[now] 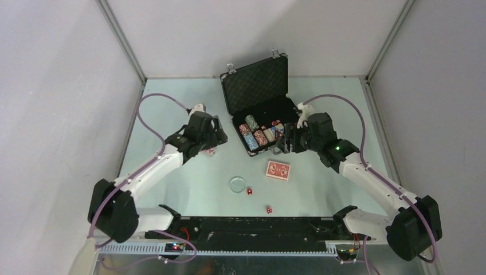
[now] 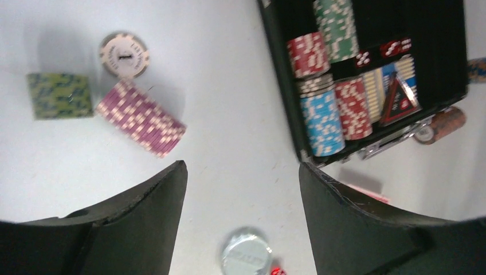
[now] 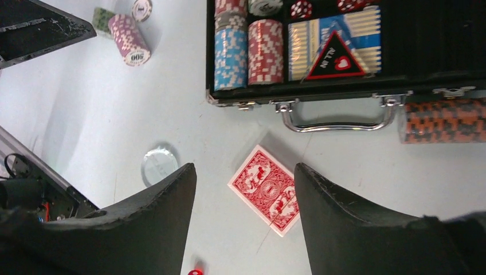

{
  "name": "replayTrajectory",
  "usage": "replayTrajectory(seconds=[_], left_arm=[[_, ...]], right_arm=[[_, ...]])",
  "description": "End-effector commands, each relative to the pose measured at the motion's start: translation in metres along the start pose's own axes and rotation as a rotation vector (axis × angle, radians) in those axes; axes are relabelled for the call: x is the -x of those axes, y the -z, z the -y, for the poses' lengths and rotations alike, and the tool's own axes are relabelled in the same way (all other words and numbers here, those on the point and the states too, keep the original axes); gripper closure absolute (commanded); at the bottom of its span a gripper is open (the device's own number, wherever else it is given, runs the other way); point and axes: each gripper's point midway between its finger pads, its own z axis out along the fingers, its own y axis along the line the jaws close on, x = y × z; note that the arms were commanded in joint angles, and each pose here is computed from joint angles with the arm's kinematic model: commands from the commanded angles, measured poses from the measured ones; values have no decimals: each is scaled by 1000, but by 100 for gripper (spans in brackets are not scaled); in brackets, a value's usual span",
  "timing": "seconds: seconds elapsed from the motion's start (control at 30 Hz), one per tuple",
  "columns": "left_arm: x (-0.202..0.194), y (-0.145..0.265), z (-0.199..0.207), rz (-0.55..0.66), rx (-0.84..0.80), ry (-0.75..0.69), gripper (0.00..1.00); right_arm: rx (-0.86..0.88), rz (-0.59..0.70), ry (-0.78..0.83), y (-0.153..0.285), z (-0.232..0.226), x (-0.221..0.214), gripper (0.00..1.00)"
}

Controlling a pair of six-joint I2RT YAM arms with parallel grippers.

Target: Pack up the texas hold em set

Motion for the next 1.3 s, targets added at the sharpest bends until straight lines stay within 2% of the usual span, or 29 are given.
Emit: replayTrajectory(seconds=[0.0, 0.07, 0.13, 0.17, 0.23, 0.37, 0.67, 0.8, 0.93, 1.1, 1.27], left_arm=[[-3, 18, -29, 32, 43, -16, 23], [-10, 20, -42, 35, 55, 38, 24], [-17, 20, -56, 45, 80, 98, 20], [-21, 19, -67, 56, 108, 139, 9], [-24, 15, -80, 67, 135, 199, 1], [-27, 1, -89, 54, 135, 316, 0], [-19, -30, -83, 71, 150, 540, 6], [-6, -26, -87, 124, 170, 528, 6], [8, -18, -107, 144, 233, 475, 4], [17, -16, -141, 138, 281, 480, 4], [16, -19, -152, 121, 285, 496, 3]], right_arm=[[-12, -4, 33, -8, -6, 1, 35], [3, -21, 37, -15, -12, -4, 35], [29, -38, 43, -21, -20, -10, 35], [45, -42, 51, -24, -26, -12, 35], [69, -41, 66, -28, -35, -14, 35], [108, -33, 78, -32, -45, -12, 35], [93, 17, 76, -32, -34, 4, 36], [126, 42, 78, -33, -39, 15, 36], [107, 3, 115, -47, -49, 20, 35], [182, -31, 156, -67, -86, 24, 34], [218, -88, 221, -98, -120, 16, 32]])
